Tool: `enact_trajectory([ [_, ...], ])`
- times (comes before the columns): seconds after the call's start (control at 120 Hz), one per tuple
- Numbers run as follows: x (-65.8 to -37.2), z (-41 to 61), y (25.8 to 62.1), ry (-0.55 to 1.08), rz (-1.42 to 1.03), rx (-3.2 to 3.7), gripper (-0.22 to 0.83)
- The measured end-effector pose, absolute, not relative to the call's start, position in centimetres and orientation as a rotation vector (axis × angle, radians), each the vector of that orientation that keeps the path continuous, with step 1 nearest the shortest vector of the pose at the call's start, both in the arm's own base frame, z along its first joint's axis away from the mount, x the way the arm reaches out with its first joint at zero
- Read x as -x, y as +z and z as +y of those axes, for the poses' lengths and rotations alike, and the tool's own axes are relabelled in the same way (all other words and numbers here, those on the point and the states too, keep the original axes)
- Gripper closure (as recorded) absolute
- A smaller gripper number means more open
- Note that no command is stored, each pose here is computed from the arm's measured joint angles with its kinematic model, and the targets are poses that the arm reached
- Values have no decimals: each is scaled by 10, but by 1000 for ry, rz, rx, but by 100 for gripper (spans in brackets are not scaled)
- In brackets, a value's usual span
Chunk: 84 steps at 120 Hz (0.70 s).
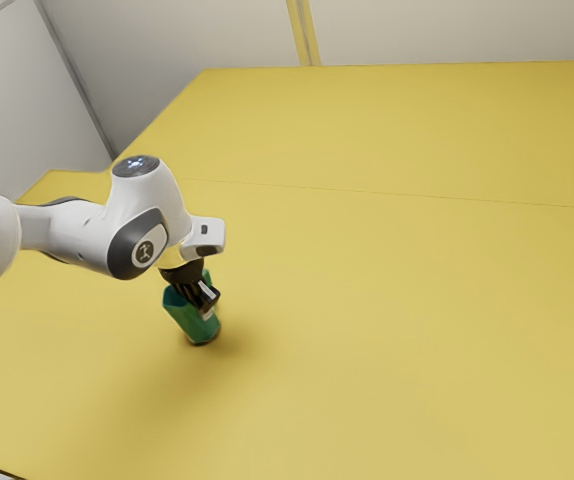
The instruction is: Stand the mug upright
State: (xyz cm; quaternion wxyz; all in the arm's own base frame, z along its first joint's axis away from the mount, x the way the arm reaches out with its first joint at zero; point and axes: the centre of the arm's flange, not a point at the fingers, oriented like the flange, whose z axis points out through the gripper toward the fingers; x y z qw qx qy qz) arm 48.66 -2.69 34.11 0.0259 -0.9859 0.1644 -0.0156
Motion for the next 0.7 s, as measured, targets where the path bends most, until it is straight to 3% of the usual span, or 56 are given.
enact_trajectory([
  [0.075, -487, -27, 342, -50, 504, 3050, 63],
  [0.2, -486, -28, 344, -58, 502, 3052, 36],
  [0.325, -486, -32, 354, -89, 510, 3049, 21],
  [0.483, -484, -40, 370, -138, 531, 3042, 10],
  [0.7, -483, -42, 397, -189, 516, 3050, 5],
])
